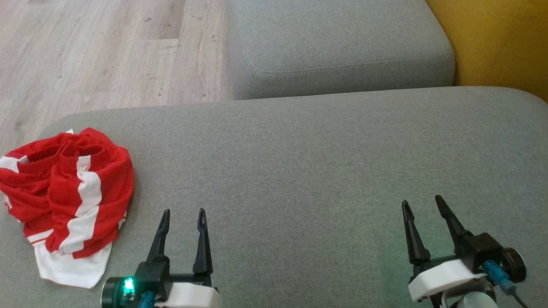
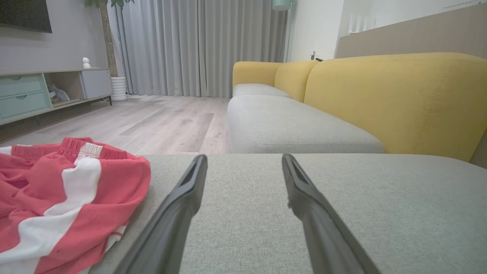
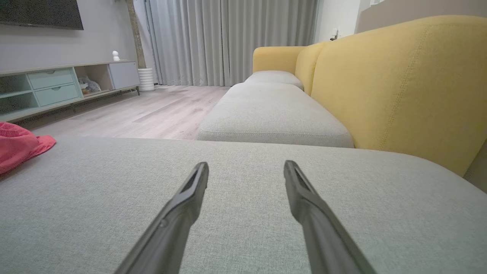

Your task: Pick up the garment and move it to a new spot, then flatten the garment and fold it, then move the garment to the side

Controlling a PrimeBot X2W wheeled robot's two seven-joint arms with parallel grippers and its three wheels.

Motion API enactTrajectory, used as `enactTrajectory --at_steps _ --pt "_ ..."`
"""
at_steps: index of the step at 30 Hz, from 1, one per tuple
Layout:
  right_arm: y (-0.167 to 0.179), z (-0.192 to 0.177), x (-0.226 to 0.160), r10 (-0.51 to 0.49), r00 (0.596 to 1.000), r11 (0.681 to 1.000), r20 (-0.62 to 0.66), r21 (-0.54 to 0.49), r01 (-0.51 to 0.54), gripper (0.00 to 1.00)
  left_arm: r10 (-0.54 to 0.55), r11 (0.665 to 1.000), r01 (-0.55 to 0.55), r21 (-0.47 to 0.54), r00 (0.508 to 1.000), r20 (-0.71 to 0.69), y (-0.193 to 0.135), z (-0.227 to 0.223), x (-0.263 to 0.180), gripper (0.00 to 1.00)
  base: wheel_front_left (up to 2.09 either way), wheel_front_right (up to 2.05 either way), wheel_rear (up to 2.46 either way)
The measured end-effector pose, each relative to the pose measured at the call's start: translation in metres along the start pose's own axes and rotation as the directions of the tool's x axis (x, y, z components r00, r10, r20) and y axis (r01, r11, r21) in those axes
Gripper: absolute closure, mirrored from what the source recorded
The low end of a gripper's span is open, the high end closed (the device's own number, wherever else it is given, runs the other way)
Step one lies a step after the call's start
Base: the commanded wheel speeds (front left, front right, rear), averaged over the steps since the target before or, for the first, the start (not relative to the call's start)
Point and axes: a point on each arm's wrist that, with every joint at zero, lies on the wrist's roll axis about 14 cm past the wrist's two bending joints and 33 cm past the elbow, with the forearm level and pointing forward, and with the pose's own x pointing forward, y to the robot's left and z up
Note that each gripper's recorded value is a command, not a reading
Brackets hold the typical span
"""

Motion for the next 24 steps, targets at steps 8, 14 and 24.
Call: enactTrajectory --at_steps 8,14,24 --pt "0.001 0.001 0.0 0.009 1.0 1.0 0.005 -0.03 -0.009 0.0 0.004 1.0 -0.004 0.024 1.0 -0.015 0.003 -0.006 -0.001 0.0 0.0 0.0 0.0" --pt "0.003 -0.001 0.003 0.015 1.0 0.999 -0.002 -0.029 -0.015 0.0 0.028 0.999 -0.028 0.024 0.999 -0.029 0.011 -0.01 -0.002 0.0 0.0 0.0 0.0" --pt "0.033 -0.005 0.023 0.116 0.993 0.993 -0.018 -0.033 -0.117 0.0 0.175 0.984 -0.175 0.032 0.984 0.002 0.049 -0.002 -0.015 0.0 0.0 0.0 0.0"
